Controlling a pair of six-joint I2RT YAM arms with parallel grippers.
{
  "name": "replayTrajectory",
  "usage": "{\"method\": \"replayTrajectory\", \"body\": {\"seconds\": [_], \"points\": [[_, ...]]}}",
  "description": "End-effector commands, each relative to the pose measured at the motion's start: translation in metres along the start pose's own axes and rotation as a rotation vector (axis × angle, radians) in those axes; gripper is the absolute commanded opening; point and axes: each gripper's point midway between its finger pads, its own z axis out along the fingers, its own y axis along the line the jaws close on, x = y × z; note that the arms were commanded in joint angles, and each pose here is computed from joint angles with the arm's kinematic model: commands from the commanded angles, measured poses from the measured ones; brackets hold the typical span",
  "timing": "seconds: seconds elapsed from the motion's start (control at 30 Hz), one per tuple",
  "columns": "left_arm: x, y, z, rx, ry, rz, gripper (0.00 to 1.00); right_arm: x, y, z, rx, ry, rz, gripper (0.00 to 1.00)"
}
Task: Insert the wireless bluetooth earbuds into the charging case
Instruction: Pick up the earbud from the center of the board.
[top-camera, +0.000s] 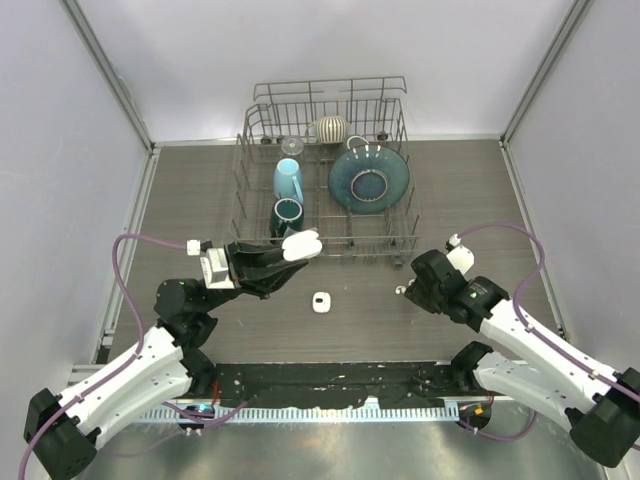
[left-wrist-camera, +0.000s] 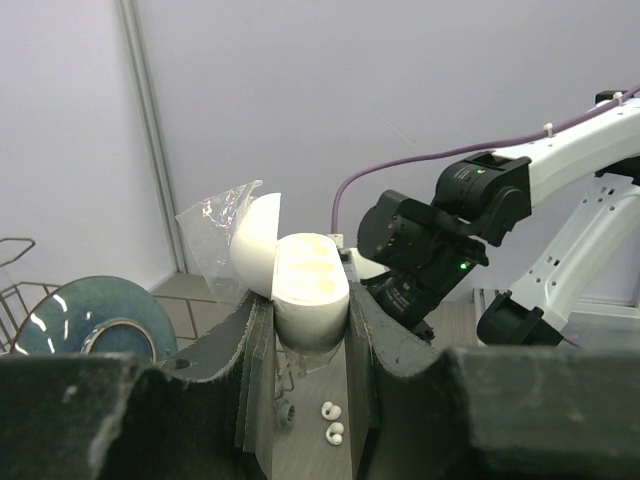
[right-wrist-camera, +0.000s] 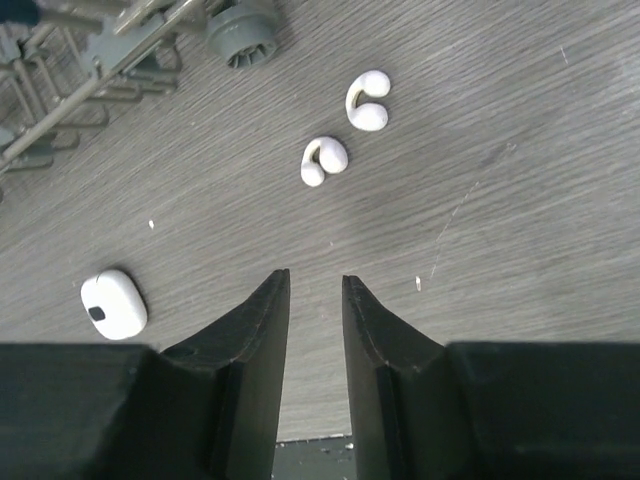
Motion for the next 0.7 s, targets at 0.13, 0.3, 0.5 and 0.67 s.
{"method": "replayTrajectory", "body": {"seconds": [0.13,0.3,0.5,0.67], "points": [[-0.008,-0.002,-0.002,-0.002,-0.036,0.008,0.0,-0.018,0.011,0.037,-0.013,0.021,-0.009,0.25],[-0.006,-0.002,-0.001,0.001,-0.029,0.004,0.0,-0.028,0.018,0.049,0.009,0.012,-0.053,0.25],[-0.001,-0.001,-0.002,-0.004,-0.025,-0.005,0.0,-0.036,0.016,0.063,0.065,0.003,-0.087,0.25],[-0.001,0.0,-0.002,-0.009,-0.026,-0.002,0.0,-0.043,0.014,0.073,0.103,-0.018,-0.109,0.25]]}}
